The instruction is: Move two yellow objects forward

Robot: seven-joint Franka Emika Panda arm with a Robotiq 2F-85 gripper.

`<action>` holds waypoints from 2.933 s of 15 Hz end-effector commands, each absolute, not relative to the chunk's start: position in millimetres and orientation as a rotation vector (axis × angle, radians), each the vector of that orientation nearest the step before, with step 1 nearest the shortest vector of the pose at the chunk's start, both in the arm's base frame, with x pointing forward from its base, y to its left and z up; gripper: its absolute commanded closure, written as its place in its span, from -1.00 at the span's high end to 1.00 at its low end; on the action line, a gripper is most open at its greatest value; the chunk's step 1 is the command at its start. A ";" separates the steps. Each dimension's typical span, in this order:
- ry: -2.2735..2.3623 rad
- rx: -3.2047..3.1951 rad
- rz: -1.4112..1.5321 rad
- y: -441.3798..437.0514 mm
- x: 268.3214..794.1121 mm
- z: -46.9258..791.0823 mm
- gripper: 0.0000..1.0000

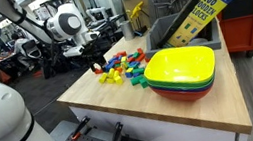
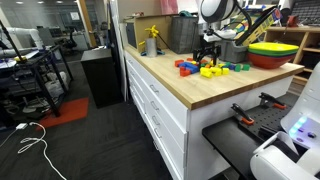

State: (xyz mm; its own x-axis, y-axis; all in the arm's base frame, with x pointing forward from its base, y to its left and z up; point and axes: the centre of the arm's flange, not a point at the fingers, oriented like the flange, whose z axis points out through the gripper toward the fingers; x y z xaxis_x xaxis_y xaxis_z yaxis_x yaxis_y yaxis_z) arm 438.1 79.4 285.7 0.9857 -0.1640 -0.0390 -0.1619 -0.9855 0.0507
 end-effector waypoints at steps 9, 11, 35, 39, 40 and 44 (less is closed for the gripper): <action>-0.354 3.138 -0.088 61.3 447.6 255.6 0.59; -0.356 3.164 -0.105 66.1 447.2 249.5 0.25; -0.641 2.833 0.297 -74.0 534.7 409.9 -0.83; -0.649 2.787 0.300 -82.2 563.5 404.8 -0.83; -0.648 2.790 0.299 -78.2 572.9 402.0 -0.83; -0.632 2.797 0.295 -64.3 606.2 388.8 -0.83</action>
State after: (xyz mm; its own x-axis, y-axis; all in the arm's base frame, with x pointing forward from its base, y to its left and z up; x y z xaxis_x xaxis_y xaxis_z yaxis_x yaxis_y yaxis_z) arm 572.8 -71.1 392.4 0.8887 -0.3762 0.2620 -0.4288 -0.8844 0.1844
